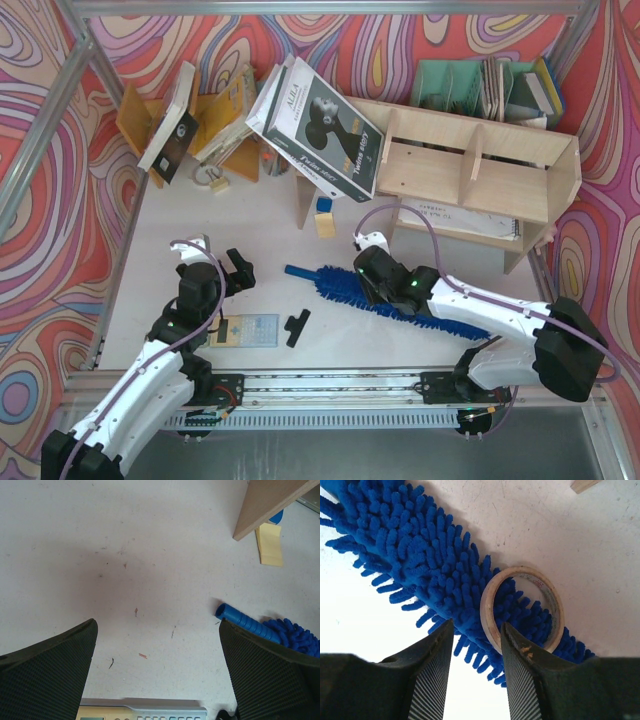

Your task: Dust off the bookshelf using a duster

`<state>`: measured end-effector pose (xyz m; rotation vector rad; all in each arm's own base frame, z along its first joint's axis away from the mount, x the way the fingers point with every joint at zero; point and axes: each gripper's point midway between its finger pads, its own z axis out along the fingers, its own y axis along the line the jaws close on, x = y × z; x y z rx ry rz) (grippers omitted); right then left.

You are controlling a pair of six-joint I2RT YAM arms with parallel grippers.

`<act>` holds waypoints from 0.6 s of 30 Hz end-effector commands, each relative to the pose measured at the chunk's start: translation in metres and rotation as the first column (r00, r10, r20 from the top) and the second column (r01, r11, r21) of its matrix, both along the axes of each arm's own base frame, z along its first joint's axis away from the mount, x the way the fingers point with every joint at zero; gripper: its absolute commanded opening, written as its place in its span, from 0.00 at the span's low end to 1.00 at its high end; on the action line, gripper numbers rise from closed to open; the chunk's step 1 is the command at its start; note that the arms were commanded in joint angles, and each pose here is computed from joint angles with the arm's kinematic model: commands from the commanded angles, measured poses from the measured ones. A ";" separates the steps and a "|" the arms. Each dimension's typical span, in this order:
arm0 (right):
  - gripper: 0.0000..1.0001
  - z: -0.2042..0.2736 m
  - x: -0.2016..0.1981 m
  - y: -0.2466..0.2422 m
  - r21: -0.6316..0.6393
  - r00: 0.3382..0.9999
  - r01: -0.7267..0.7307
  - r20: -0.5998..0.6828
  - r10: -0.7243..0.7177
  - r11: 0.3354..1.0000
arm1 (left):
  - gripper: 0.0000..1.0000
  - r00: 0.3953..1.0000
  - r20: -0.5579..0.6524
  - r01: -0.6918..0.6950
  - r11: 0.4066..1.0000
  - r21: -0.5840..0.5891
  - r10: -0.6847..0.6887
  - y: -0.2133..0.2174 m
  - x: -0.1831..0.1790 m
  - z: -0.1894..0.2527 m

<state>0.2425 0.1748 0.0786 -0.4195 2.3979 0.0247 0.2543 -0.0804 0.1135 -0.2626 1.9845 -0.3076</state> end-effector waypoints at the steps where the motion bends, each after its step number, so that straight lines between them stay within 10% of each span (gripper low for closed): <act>1: 0.44 -0.004 -0.003 -0.003 0.007 1.000 0.014 -0.023 -0.014 1.000 | 0.99 1.000 0.003 0.004 1.000 0.011 -0.004 0.001 0.000 -0.003; 18: 0.38 -0.023 0.006 -0.011 -0.035 0.995 0.051 -0.079 -0.054 0.998 | 0.98 1.000 0.001 0.007 1.000 0.012 -0.007 0.000 0.000 -0.004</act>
